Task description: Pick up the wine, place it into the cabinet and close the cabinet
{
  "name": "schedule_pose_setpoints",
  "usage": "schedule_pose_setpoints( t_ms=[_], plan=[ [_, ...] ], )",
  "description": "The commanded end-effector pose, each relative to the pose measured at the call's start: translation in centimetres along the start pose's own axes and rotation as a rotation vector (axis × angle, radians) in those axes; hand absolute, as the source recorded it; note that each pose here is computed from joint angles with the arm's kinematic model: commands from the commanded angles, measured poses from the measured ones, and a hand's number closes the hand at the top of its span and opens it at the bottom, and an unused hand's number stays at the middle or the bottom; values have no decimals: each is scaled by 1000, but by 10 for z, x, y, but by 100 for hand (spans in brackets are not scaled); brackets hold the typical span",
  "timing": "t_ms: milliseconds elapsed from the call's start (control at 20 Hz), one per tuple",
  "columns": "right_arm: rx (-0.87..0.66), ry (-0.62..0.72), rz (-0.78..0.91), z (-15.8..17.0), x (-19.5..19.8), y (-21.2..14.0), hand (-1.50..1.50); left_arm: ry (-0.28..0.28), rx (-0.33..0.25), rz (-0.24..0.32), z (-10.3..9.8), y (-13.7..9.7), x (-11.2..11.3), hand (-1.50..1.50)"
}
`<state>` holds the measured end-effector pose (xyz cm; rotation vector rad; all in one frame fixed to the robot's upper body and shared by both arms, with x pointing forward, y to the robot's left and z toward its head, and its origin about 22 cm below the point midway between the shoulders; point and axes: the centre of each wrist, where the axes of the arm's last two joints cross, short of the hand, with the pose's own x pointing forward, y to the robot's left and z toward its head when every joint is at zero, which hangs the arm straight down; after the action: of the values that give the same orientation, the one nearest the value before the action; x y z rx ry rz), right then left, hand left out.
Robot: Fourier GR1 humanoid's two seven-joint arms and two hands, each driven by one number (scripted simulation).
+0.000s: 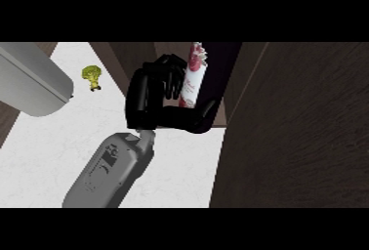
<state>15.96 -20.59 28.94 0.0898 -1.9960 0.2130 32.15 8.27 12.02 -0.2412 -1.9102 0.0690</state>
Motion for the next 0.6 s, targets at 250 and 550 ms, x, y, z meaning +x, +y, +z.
schedule_pose_setpoints(
  t_ms=[250, 550],
  plan=[
    [83, 4, -42, 7, 2, 3, -150, -35, 12, -132, -23, -4, -24, 150],
    [73, -3, -45, 5, -5, -3, -150, -60, 5, -207, -16, -4, -35, 150]
  ],
)
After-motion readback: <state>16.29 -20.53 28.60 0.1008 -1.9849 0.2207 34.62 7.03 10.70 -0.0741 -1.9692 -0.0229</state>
